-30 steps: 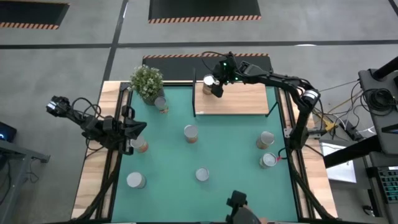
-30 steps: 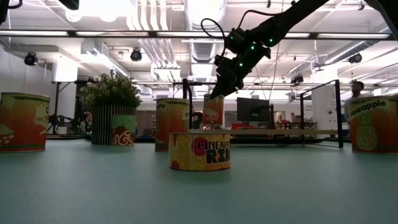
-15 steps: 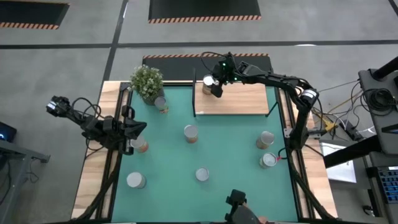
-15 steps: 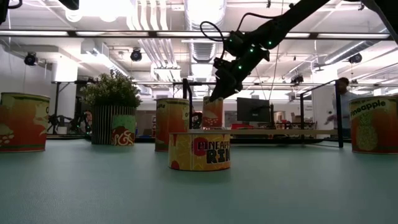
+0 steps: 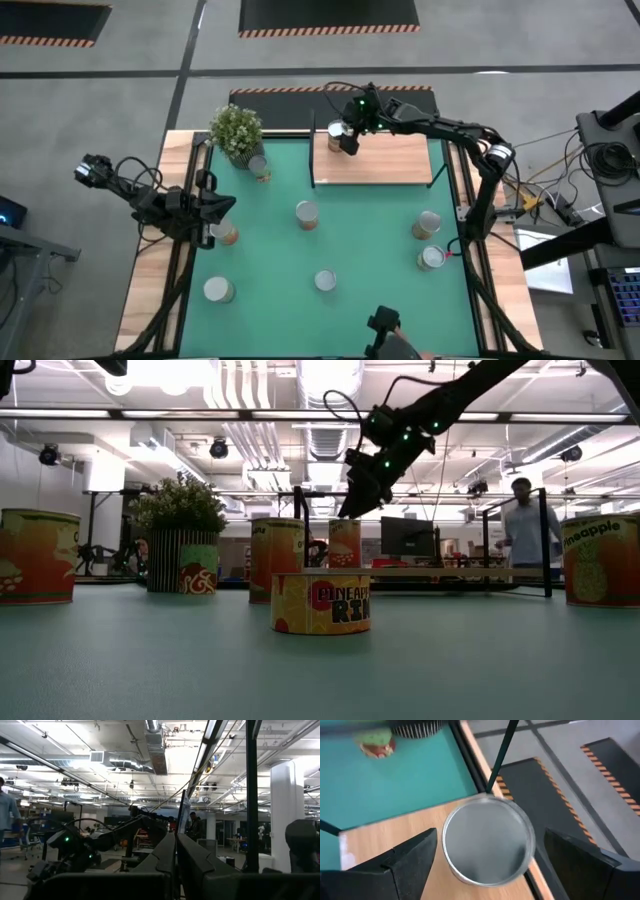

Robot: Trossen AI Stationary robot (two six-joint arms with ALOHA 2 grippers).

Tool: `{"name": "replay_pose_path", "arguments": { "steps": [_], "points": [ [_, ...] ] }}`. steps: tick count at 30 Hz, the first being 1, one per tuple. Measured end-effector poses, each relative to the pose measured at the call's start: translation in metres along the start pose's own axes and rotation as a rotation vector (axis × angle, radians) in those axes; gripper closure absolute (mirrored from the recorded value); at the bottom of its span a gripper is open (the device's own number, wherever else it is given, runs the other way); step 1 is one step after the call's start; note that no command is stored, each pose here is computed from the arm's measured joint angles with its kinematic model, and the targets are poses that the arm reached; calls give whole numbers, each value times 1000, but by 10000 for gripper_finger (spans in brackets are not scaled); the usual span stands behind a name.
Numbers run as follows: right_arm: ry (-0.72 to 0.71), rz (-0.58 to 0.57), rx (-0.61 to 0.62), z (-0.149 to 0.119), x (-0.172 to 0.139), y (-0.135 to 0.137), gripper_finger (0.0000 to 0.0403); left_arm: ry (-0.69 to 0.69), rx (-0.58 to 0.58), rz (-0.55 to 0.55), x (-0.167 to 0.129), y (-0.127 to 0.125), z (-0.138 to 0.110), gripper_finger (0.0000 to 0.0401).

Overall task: Pick and place cans onto a shelf
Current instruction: Put the orange can on the shelf

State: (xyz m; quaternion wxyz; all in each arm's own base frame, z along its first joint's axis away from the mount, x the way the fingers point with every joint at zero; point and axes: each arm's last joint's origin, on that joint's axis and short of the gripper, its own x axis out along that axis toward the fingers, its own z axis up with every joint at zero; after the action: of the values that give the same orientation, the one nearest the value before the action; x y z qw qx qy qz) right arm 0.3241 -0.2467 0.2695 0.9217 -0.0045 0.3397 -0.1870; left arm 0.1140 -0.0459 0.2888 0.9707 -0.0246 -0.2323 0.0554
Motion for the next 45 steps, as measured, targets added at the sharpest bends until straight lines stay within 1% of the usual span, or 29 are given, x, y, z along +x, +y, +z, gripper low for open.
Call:
{"name": "replay_pose_path", "arguments": {
  "steps": [4,6,9,11,15,18,22,25,27,32,38,45],
  "points": [
    [-15,2,3,9,-27,5,52,0,0,0,0,0,0,401],
    [-11,19,0,13,-39,10,60,0,0,0,0,0,0,401],
    [-15,87,-11,15,-52,21,83,0,0,0,0,0,0,401],
    [-15,143,-17,13,-54,29,107,0,0,0,0,0,0,401],
    [23,188,-15,-7,-40,44,175,0,0,0,0,0,0,401],
    [-12,177,5,-26,-25,50,238,1,0,0,0,0,0,401],
    [-48,35,39,-49,-6,49,323,1,0,0,0,0,0,401],
    [-79,-1,32,-58,-1,47,379,1,1,0,0,0,0,401],
    [-94,-5,31,-62,1,47,388,1,1,0,0,0,0,401],
    [-101,3,32,-66,6,49,390,1,1,0,0,0,0,401],
    [-96,23,56,-74,23,50,390,1,1,0,0,0,0,401],
    [-115,9,59,-69,30,48,390,1,1,0,0,0,0,401]
  ]
}}
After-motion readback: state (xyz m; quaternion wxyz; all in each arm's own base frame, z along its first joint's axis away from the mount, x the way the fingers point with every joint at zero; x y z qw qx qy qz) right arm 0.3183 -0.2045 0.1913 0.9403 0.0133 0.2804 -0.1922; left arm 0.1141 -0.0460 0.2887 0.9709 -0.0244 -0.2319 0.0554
